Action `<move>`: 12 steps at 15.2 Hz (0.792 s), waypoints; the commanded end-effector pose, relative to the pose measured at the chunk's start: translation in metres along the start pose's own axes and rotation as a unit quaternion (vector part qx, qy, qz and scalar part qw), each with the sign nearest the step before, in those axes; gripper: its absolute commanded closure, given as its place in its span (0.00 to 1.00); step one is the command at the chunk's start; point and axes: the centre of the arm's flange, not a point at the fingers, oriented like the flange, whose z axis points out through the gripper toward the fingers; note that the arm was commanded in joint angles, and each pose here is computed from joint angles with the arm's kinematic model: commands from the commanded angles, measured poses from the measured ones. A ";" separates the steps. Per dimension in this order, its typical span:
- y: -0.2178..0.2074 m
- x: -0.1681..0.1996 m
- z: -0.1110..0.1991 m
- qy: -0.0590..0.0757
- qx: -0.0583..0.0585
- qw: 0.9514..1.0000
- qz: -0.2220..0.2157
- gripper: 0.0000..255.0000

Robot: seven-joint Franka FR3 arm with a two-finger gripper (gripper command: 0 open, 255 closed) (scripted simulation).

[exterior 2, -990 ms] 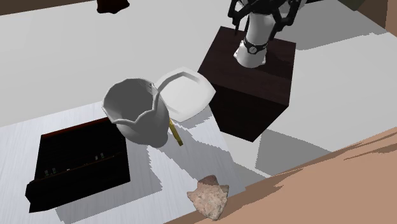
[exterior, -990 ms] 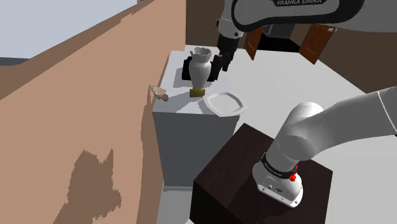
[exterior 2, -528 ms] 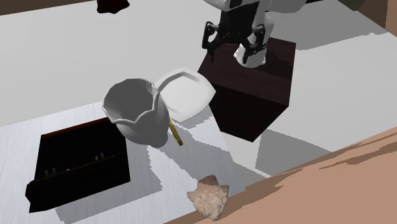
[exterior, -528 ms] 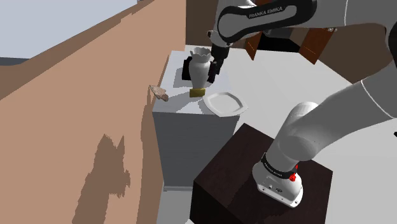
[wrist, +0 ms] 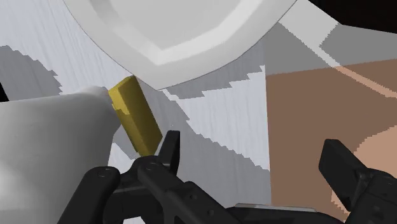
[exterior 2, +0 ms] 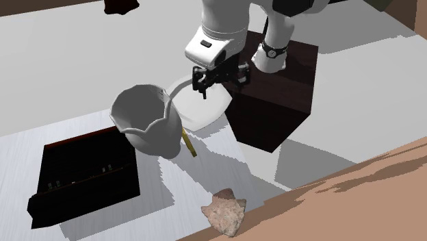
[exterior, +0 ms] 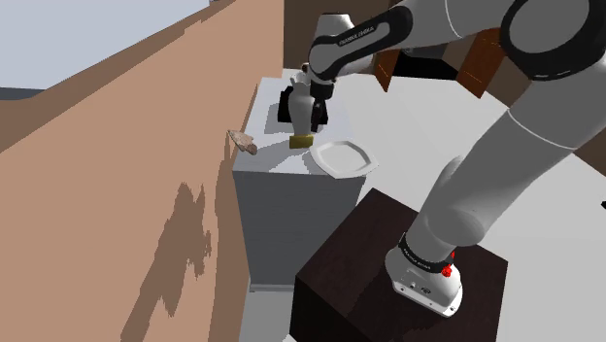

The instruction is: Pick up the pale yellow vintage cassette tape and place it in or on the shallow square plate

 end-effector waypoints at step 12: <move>0.093 0.093 0.115 -0.014 0.006 0.986 -0.167 0.00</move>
